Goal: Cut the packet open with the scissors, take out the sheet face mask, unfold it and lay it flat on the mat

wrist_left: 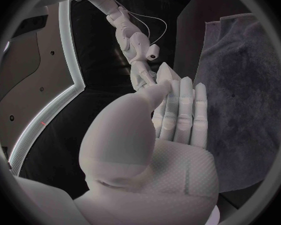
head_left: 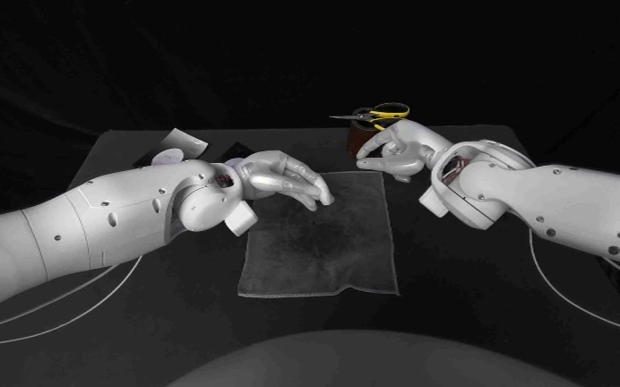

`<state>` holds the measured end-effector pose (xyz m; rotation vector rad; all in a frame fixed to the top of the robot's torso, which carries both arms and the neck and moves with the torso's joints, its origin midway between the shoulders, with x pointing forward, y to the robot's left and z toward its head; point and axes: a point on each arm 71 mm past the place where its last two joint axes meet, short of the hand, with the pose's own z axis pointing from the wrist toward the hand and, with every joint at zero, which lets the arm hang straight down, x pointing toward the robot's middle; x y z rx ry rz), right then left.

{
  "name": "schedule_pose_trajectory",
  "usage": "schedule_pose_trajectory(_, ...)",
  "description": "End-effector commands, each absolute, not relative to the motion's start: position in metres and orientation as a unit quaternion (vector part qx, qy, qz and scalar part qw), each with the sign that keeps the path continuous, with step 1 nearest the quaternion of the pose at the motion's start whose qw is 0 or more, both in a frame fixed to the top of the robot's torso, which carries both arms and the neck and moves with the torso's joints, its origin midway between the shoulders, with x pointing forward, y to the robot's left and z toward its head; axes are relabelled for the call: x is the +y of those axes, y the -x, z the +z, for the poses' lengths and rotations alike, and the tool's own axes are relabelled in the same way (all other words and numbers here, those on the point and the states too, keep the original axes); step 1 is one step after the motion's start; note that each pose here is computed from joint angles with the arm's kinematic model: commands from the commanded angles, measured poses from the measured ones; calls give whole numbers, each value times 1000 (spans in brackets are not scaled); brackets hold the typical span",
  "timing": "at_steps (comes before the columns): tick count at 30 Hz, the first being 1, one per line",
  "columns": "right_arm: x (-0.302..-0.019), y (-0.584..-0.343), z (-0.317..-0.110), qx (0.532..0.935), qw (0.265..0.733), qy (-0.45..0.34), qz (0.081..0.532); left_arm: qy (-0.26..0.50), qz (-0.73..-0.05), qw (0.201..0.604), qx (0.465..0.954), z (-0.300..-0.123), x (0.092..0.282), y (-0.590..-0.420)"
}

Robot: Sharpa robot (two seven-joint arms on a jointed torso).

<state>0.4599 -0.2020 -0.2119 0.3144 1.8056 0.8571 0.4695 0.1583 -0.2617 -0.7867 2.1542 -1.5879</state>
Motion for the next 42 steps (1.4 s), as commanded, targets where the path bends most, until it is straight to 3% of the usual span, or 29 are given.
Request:
schedule_pose_trajectory(1, -194, -450, -211, 736, 544, -153, 373, 290, -569, 173, 750, -260, 157, -469)
schedule_pose_trajectory(8, -172, -431, -212, 731, 528, -164, 401, 303, -556, 185, 751, -260, 157, -469)
schedule_pose_trajectory(16, -156, -422, -213, 738, 518, -163, 401, 313, -542, 194, 755, -262, 157, -470)
schedule_pose_trajectory(42, -136, -426, -222, 754, 531, -127, 365, 316, -536, 196, 758, -262, 154, -468)
